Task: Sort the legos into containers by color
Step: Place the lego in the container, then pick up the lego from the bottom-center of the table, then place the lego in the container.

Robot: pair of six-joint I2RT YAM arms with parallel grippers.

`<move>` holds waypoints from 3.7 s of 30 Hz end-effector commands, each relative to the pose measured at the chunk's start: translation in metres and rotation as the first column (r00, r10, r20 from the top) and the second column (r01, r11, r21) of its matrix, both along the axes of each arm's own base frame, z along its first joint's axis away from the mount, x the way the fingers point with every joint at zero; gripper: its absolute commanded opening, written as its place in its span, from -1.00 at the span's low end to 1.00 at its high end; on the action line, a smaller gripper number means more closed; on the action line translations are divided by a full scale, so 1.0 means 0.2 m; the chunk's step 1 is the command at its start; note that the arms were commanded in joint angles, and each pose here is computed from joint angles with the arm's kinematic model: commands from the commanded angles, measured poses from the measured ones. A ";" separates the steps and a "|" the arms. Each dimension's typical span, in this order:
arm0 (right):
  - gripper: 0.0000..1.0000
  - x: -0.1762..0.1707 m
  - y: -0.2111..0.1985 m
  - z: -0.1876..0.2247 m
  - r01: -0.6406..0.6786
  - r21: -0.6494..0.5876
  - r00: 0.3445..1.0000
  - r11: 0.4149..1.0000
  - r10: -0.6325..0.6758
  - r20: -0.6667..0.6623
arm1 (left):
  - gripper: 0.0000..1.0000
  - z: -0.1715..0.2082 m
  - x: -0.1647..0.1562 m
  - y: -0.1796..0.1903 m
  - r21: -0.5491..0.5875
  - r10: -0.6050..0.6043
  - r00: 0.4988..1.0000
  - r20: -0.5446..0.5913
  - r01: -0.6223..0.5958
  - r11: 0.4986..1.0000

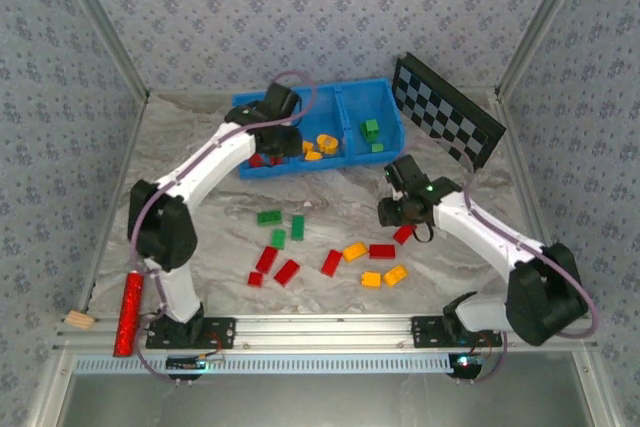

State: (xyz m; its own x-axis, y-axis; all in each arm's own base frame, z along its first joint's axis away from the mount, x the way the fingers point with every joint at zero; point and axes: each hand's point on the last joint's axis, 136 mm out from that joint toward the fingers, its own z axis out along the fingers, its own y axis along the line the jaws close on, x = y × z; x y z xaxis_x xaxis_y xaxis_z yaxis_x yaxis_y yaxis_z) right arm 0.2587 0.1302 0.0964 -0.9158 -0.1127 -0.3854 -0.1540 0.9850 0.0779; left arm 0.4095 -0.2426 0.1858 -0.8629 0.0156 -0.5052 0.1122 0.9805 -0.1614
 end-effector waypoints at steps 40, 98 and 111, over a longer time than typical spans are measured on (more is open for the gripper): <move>0.26 -0.60 -0.02 -0.34 0.668 0.179 0.711 0.722 -0.550 -0.438 | 0.02 -0.35 0.46 -0.35 0.062 -0.149 0.988 -0.045 0.151 0.987; -0.55 1.28 0.79 0.14 -0.303 -0.178 0.917 0.936 0.337 0.213 | 0.31 -0.39 -1.06 0.52 0.015 -0.058 0.966 -0.251 0.064 0.998; -0.28 1.31 0.82 0.15 -0.331 -0.136 0.913 0.934 0.353 0.205 | 0.30 -0.67 -1.12 0.35 0.128 -0.132 0.920 -0.368 0.191 0.973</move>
